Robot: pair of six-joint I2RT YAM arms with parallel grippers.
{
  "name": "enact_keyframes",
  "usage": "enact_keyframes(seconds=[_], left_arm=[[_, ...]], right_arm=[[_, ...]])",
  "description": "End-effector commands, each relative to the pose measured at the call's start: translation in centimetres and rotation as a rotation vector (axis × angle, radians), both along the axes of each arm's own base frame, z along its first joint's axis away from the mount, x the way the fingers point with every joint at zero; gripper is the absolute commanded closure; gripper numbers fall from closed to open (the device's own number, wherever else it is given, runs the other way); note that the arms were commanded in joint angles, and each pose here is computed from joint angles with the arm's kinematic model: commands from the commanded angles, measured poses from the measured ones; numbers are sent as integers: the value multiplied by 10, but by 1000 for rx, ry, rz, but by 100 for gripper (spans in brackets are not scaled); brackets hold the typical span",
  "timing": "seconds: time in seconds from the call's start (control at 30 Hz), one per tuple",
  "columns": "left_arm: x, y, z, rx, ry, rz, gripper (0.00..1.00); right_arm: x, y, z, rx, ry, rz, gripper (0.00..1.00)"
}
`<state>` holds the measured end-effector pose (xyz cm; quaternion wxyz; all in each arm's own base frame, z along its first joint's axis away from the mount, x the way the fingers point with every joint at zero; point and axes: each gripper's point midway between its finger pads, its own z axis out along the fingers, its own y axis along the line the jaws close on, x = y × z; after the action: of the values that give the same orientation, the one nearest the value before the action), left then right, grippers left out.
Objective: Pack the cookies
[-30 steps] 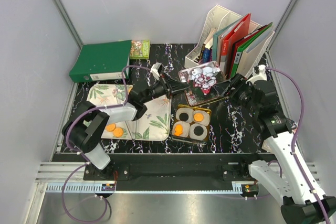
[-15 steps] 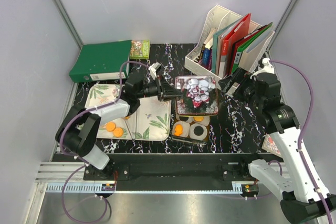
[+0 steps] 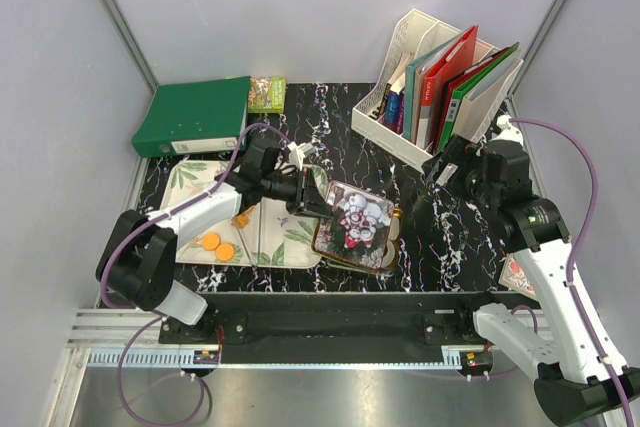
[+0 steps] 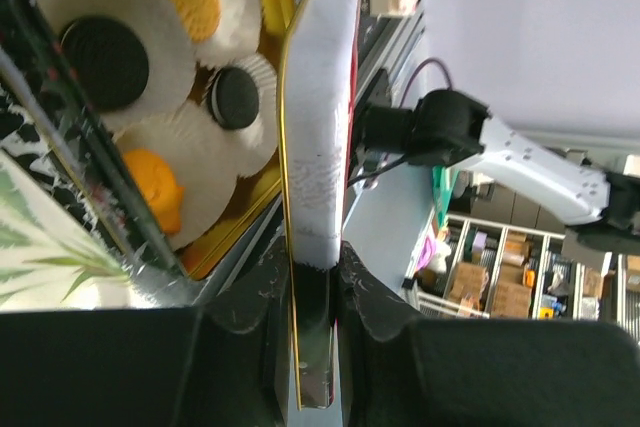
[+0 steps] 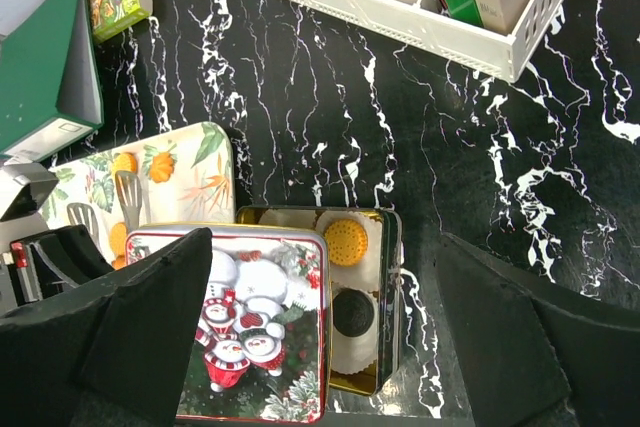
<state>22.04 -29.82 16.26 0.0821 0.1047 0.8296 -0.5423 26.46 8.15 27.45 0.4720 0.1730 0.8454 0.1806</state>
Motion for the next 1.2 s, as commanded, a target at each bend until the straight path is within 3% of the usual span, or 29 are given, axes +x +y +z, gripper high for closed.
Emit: enact_keyframes(seconds=[0.0,0.57,0.93,1.17], left_arm=[[-6,-2,2,-19,-10,-80,100],[23,-31,0,-135,-39,-60,100],[23,-35,-28,-148,81,-33,100],[19,-35,-26,-225,129,-4,100]], right_arm=[[2,-2,3,-22,-11,-4,0],[1,6,-21,-24,55,42,0],[4,6,-25,-45,66,55,0],[7,10,-32,-36,86,63,0]])
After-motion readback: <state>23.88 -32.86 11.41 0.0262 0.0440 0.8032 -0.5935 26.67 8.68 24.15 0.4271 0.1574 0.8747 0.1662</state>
